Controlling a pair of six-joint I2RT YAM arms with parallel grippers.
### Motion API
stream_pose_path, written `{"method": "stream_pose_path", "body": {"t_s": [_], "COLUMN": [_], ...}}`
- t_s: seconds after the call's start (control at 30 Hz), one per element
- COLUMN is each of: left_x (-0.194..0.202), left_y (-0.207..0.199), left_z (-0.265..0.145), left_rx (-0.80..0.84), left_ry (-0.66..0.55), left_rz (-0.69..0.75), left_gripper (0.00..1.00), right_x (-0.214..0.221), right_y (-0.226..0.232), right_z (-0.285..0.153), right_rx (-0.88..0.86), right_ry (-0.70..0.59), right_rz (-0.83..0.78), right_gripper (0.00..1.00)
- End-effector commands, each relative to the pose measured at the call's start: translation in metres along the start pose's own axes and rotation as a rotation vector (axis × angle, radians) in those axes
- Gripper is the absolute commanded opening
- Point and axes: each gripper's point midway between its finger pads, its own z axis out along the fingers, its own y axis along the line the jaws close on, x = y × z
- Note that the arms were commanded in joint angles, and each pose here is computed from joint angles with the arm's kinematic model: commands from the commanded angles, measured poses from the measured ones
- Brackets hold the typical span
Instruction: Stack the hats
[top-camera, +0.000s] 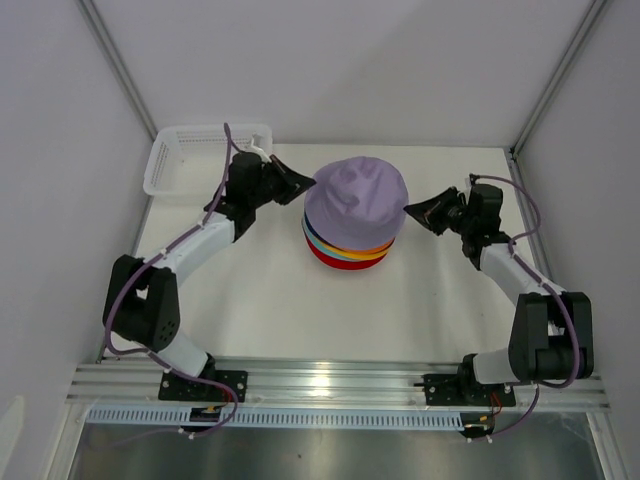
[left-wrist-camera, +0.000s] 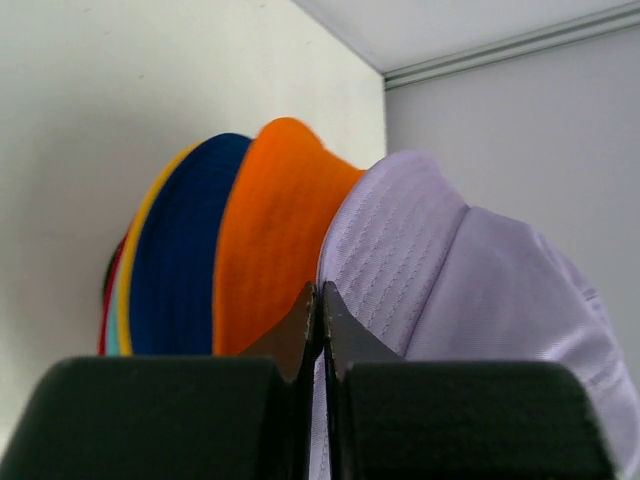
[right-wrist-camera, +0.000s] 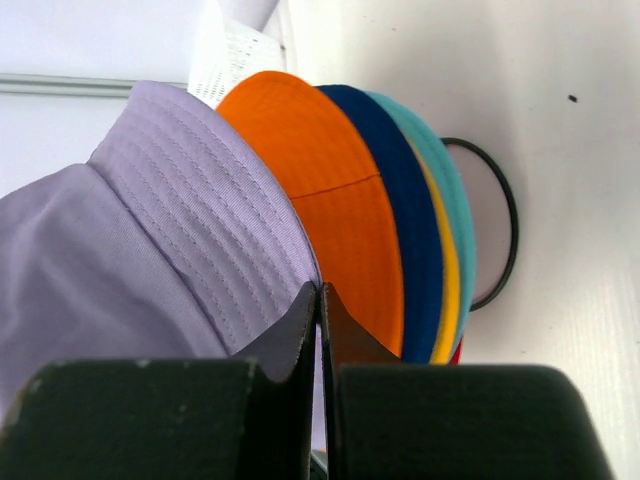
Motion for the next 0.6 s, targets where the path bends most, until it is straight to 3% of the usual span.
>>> {"method": "stream_pose_path", "body": {"t_s": [0.0,0.57], "left_x": [0.0,0.034], "left_y": [0.027,0.122], "left_z": [0.005,-0.004], "left_rx": [-0.102,-0.391], "left_ry": [-0.031,0.028], "left_rz": [0.044,0.079], "left_gripper": [0.01,0.01], "right_x": [-0.003,0.041], "right_y": [-0.009,-0.047], "right_z": [0.01,0.044], "right_rx": [-0.008,0.09], "right_ry": [0.001,0.208], "right_rz": [-0.038,-0.074], "right_gripper": [0.0,0.0]}}
